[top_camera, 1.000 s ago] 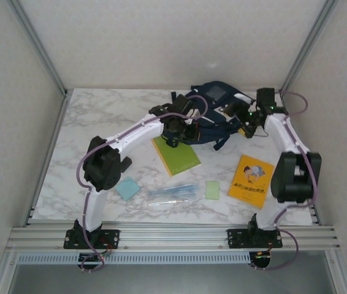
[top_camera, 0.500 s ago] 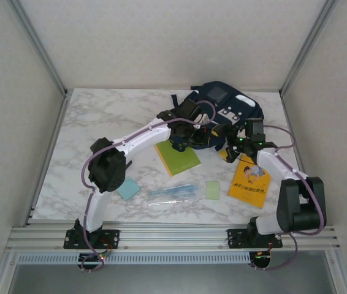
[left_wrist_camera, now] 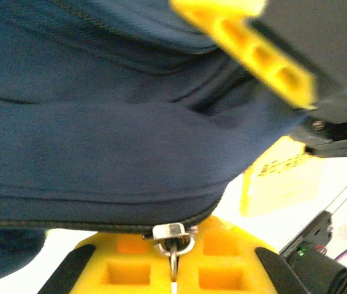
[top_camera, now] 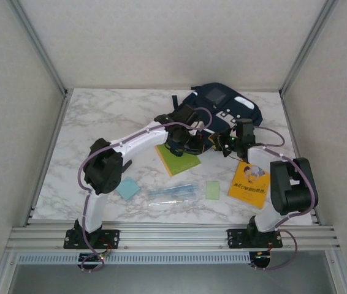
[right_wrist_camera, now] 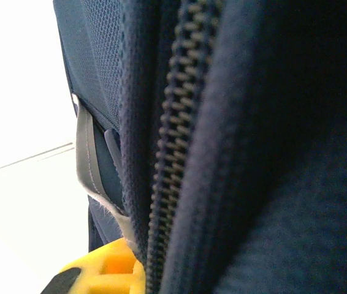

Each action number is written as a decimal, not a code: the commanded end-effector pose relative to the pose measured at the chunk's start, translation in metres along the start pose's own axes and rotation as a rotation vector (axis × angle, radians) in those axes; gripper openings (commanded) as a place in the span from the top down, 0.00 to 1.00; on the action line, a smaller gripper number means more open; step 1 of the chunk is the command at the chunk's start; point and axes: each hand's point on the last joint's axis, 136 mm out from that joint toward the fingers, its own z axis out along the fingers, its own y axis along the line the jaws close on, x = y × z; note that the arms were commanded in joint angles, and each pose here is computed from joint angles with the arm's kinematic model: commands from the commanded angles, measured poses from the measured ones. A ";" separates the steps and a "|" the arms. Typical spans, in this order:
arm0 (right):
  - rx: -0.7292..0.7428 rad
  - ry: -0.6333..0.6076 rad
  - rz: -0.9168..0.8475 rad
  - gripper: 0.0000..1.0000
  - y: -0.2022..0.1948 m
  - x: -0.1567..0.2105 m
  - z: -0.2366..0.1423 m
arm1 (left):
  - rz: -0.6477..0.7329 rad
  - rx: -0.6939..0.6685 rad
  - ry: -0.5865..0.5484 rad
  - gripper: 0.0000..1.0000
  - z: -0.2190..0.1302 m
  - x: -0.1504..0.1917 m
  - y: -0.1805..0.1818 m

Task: Pack the student bag

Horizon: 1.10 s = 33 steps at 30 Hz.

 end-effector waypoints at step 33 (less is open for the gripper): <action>0.246 0.006 -1.045 1.00 0.036 -0.037 -0.039 | -0.211 -0.290 0.330 1.00 -0.059 0.076 0.162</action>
